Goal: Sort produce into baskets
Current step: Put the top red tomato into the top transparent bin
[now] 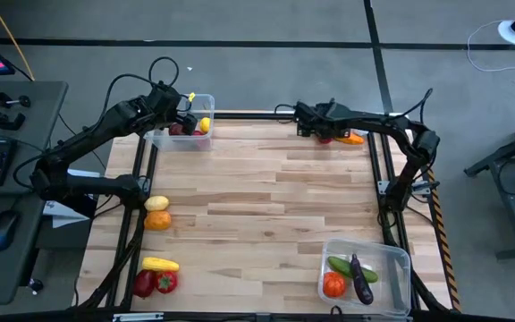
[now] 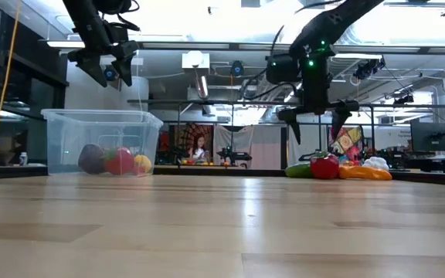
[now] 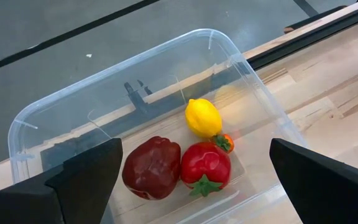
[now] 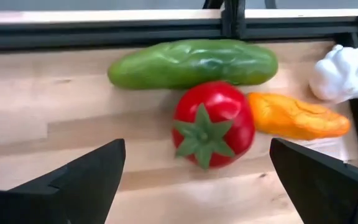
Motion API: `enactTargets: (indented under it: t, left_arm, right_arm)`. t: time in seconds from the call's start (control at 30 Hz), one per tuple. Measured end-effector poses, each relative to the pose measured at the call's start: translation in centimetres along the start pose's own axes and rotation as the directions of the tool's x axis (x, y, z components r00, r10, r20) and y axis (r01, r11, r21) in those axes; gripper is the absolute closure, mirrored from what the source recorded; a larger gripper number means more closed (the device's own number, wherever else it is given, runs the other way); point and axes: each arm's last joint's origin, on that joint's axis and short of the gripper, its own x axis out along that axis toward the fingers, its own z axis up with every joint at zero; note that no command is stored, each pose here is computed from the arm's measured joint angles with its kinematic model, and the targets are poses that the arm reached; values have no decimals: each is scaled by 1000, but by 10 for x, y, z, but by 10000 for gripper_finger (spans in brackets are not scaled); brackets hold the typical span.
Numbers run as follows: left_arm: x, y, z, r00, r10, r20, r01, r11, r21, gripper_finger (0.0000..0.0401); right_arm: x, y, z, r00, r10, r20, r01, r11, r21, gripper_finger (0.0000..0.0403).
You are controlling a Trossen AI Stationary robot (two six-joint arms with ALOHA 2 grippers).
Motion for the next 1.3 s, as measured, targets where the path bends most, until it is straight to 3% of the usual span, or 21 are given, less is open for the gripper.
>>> enactTargets:
  t: [0.13, 0.33, 0.57, 0.8, 1.3]
  left_arm:
    - [0, 0, 0, 1000, 0, 1, 0, 1000, 0, 5]
    - [0, 0, 0, 1000, -3, -1, 3, 1000, 13, 5]
    - [0, 0, 0, 1000, -6, -1, 6, 1000, 25, 5]
    - [0, 0, 0, 1000, -6, 2, 6, 1000, 23, 5]
    - [0, 0, 0, 1000, -7, 3, 7, 1000, 23, 5]
  right_arm:
    - [-4, 0, -6, 998, -43, 46, 44, 999, -13, 11]
    - [9, -8, 8, 998, -51, 36, 50, 998, 33, 11]
    - [37, -14, -17, 999, -19, -47, 23, 997, 69, 11]
    - [39, -9, -13, 999, 17, 28, -19, 997, 75, 11]
    - [47, -13, -10, 998, -37, 44, 31, 989, 142, 10]
